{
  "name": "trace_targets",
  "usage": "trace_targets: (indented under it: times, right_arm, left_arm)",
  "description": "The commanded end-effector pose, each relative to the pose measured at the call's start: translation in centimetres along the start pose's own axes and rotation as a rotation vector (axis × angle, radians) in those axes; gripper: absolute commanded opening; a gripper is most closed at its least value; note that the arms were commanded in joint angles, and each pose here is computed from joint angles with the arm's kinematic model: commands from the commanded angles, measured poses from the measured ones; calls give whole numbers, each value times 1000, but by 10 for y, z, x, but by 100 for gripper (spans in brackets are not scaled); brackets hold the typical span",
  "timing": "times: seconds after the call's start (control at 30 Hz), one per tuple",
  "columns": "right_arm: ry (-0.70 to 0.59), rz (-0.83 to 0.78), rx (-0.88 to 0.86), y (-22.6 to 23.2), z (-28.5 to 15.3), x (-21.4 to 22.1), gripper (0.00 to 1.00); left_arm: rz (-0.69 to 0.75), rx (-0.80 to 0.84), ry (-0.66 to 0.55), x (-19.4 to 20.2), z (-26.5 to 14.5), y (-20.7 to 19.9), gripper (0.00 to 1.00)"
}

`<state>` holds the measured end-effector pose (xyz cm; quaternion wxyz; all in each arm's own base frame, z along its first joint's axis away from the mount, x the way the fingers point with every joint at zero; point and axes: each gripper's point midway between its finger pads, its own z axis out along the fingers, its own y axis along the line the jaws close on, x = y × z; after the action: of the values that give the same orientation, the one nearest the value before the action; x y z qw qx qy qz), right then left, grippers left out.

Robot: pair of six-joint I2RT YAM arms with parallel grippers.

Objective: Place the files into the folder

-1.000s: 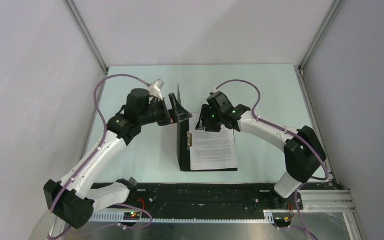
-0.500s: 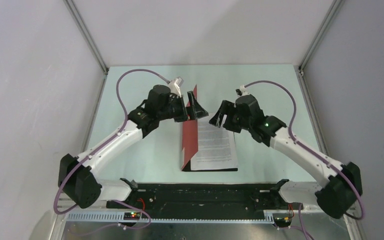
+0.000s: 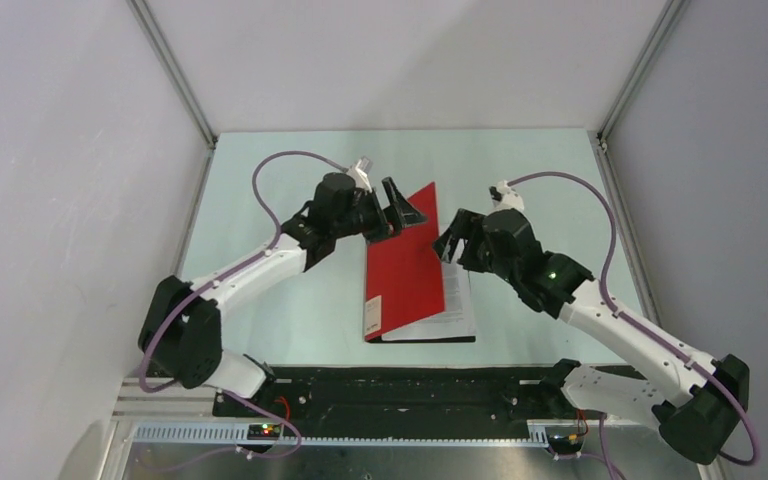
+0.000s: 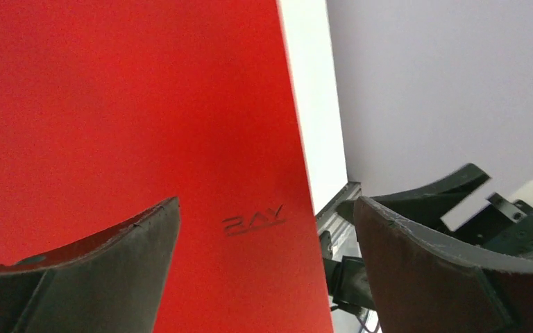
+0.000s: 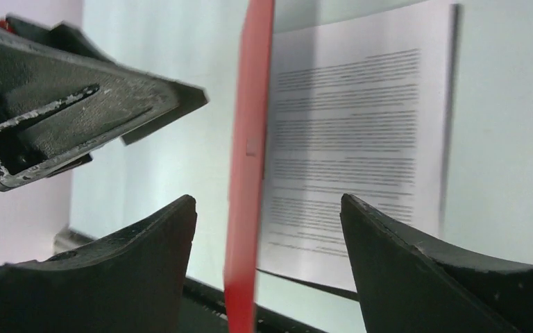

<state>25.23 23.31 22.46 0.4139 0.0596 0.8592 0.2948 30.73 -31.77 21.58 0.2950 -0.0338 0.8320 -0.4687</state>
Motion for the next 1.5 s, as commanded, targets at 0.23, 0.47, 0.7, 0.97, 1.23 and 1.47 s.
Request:
trace_targets:
  times: [0.23,0.47,0.7,0.97,1.23,1.47]
  right_arm:
    - [-75,65,258,-92,-18,-9,86]
    - [-17,63,282,-103,-5,4,89]
    - [-22,71,232,-94,4,-6,94]
    - [-37,66,155,-71,4,-23,100]
    - [-76,63,80,-54,3,-34,100]
    - [-67,42,86,-56,6,-33,100]
  left_arm:
    - [-106,-231,117,49,60,104,100]
    - [-112,-307,190,76,77,139,100]
    - [76,-299,124,29,43,86,100]
    - [355,-417,-89,-37,-62,37,100]
    - [403,-595,-234,-53,-141,64,98]
    - [385,-614,-276,-53,-162,78,98]
